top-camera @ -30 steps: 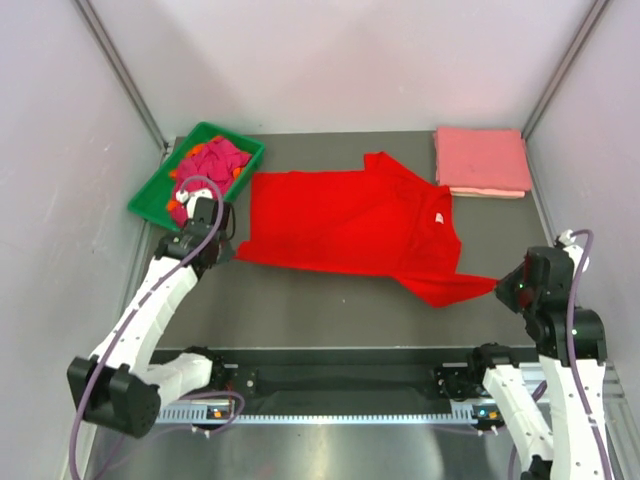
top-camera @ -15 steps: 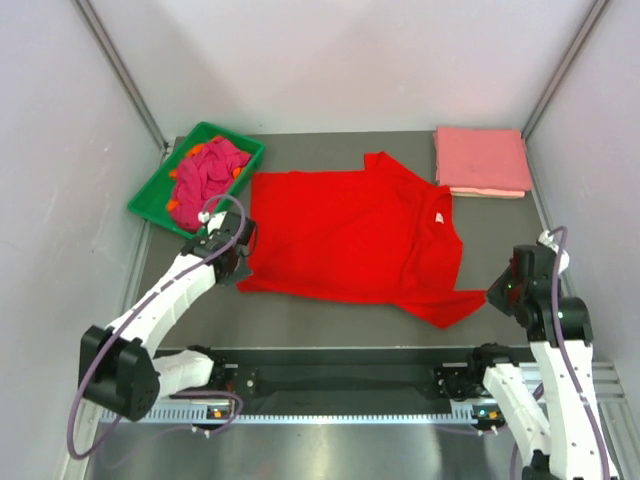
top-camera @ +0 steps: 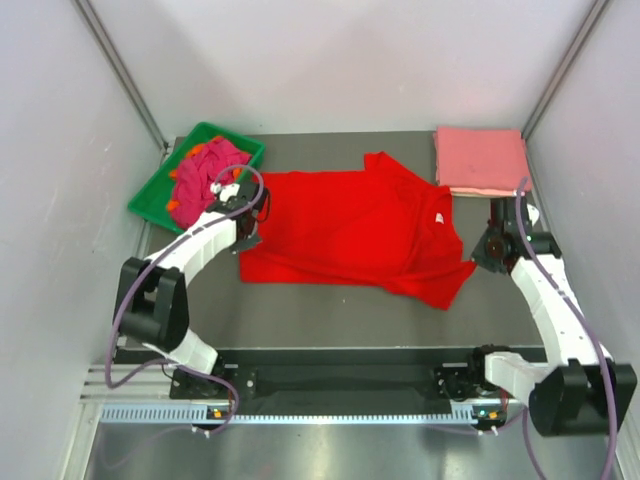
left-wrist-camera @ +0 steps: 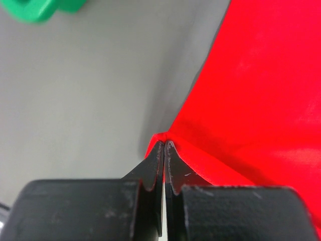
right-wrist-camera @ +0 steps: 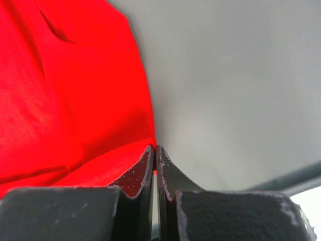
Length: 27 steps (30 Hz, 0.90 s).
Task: Fold and stack the t-shirts
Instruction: Fold the tshirt
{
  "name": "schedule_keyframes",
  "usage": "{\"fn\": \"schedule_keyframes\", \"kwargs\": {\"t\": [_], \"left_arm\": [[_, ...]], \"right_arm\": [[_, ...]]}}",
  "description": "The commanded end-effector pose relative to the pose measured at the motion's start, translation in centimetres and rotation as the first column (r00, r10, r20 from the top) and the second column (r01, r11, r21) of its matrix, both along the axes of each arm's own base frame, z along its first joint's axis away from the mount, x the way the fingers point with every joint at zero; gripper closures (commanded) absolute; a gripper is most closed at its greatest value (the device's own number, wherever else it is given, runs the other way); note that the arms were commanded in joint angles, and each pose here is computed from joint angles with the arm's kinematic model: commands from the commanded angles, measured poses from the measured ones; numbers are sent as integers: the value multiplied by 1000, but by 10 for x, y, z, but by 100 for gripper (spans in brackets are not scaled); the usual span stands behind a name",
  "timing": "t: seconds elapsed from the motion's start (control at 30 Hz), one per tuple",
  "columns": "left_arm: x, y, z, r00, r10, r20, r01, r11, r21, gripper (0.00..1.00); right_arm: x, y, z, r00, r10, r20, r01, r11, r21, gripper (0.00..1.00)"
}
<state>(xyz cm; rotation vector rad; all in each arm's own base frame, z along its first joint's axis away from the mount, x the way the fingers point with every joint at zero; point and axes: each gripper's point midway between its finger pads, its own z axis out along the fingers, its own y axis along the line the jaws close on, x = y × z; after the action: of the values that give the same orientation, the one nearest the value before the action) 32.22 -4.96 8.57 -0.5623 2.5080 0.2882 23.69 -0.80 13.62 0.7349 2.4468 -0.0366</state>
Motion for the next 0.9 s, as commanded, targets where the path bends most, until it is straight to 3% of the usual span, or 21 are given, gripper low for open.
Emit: {"fn": "schedule_keyframes", "kwargs": {"t": [0.0, 0.27, 0.87], "left_arm": [[34, 2, 14, 997, 13, 74, -12, 1000, -11, 100], [62, -5, -5, 999, 7, 40, -6, 999, -34, 100], [72, -5, -23, 1000, 14, 11, -14, 1000, -14, 100]], "right_arm": [[48, -5, 24, 993, 34, 109, -29, 999, -43, 100], [96, -3, 16, 986, 161, 51, -155, 983, -102, 100], [168, 25, 26, 921, 390, 17, -361, 867, -344, 100]]}}
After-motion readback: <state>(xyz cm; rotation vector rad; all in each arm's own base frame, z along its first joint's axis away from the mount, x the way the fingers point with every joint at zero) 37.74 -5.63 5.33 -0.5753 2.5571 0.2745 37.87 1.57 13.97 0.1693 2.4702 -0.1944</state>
